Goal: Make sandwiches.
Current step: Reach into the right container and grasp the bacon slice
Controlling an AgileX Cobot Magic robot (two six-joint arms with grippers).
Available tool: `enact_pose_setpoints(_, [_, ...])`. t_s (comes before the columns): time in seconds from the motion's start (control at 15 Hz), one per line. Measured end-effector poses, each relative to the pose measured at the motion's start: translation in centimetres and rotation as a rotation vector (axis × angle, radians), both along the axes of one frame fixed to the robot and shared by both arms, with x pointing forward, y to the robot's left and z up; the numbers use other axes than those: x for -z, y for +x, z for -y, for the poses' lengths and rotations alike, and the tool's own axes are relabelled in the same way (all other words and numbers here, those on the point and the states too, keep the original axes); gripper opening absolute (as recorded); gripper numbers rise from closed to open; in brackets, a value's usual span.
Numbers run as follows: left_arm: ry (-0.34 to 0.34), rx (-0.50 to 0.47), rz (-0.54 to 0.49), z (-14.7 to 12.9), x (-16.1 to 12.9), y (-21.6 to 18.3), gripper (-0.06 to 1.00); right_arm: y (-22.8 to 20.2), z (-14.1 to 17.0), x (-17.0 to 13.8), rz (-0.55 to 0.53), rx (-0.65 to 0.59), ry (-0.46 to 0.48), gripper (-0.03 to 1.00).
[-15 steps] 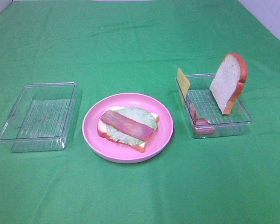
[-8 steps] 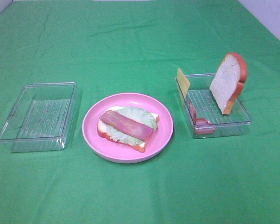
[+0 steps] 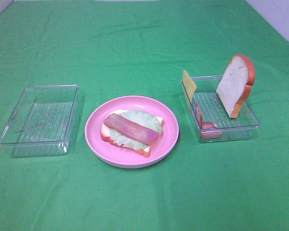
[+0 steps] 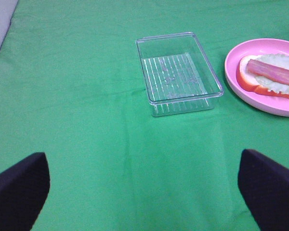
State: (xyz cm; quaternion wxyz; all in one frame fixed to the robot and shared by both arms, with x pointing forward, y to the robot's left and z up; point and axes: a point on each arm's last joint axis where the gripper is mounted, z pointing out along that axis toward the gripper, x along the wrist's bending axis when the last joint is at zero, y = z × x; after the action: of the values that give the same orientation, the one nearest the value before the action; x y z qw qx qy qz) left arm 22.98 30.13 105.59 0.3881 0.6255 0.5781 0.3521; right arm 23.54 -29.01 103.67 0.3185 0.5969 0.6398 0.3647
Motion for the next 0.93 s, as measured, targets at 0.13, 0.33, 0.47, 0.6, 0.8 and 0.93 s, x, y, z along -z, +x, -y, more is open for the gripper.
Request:
enact_pose_setpoints(0.13, [0.0,-0.034,0.0,0.03,0.0,0.0,0.99,0.0,0.0,0.0,0.0,0.0,0.0,0.95])
enact_pose_setpoints(0.33, [0.001,-0.164,0.0,0.14,0.0,-0.01,0.99,0.0,0.0,0.0,0.0,0.0,0.0,0.95])
enact_pose_setpoints(0.47, [0.001,-0.185,0.0,0.16,0.0,-0.01,0.99,0.0,0.0,0.0,0.0,0.0,0.0,0.95])
enact_pose_setpoints(0.6, [0.001,-0.186,0.0,0.16,0.0,-0.01,0.99,0.0,0.0,0.0,0.0,0.0,0.0,0.95])
enact_pose_setpoints(0.8, [0.001,-0.186,0.0,0.16,0.0,-0.01,0.99,0.0,0.0,0.0,0.0,0.0,0.0,0.95])
enact_pose_setpoints(0.93, [0.001,-0.186,0.0,0.16,0.0,-0.01,0.99,0.0,0.0,0.0,0.0,0.0,0.0,0.95])
